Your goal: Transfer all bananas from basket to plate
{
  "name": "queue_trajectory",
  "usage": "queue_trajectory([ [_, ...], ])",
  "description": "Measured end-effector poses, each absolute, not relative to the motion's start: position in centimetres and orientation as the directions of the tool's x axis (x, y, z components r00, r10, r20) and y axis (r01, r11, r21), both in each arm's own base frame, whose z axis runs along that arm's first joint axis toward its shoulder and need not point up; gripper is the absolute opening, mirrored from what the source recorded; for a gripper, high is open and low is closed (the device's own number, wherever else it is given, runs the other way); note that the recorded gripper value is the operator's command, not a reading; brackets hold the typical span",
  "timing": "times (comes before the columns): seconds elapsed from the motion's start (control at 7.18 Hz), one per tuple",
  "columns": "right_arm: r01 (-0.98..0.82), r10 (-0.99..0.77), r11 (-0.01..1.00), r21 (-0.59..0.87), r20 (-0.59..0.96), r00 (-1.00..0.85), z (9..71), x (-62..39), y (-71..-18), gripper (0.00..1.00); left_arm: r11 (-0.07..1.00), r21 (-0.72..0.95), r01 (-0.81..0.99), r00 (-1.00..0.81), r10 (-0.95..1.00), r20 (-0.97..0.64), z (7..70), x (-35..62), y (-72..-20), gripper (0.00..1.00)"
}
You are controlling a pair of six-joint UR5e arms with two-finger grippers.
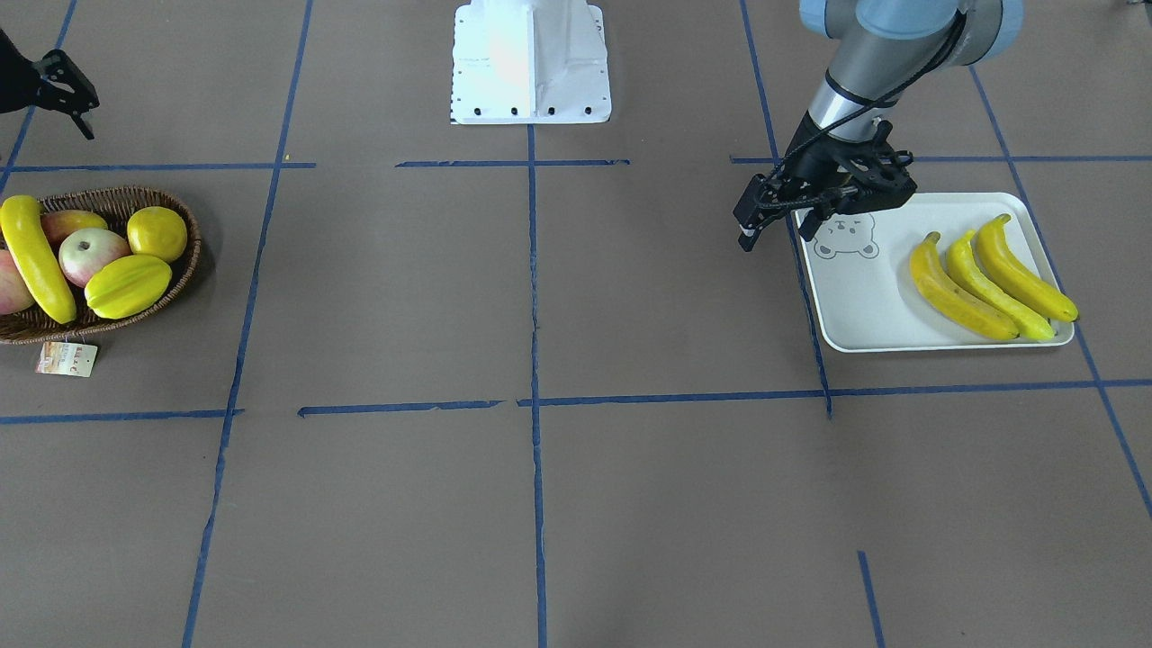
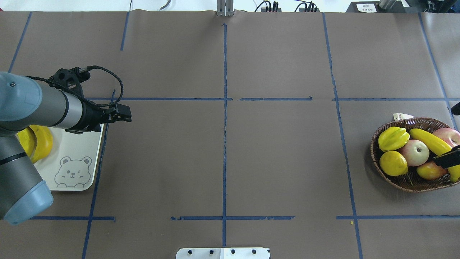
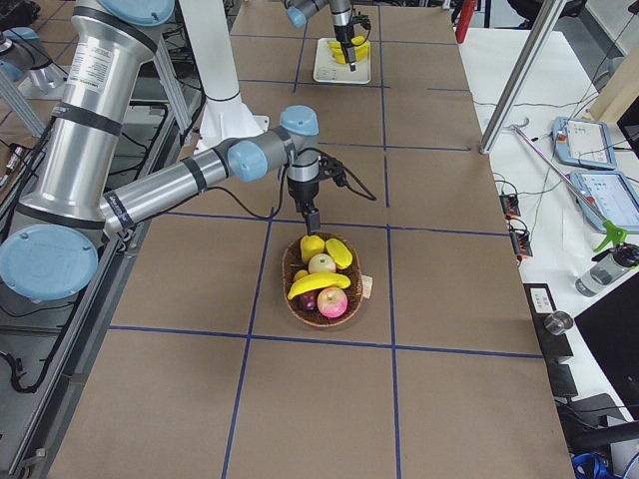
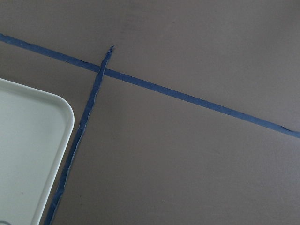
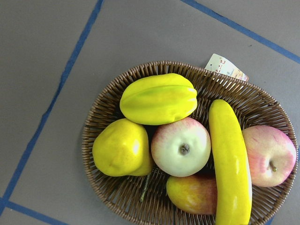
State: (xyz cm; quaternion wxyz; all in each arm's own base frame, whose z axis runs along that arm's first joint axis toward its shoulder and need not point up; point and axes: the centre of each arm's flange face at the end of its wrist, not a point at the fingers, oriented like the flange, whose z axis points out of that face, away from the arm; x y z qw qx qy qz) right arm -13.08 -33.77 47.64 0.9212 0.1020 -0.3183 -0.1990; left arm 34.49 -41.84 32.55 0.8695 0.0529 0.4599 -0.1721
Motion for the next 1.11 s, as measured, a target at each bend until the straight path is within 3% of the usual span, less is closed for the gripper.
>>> queue_trajectory([
  [0.42, 0.292, -0.446, 0.89, 0.35, 0.534, 0.718, 57.2, -12.2, -33.3, 0.92, 0.936, -0.066, 0.346, 0.516, -0.248, -0.82, 32.3, 34.5, -41.7, 1.0],
  [1.11, 0.303, -0.427, 0.9, 0.313, 0.506, 0.749, 61.6, -13.3, -34.9, 0.81, 0.936, -0.065, 0.345, 0.506, -0.243, -0.827, 31.7, 34.3, -41.4, 1.0],
])
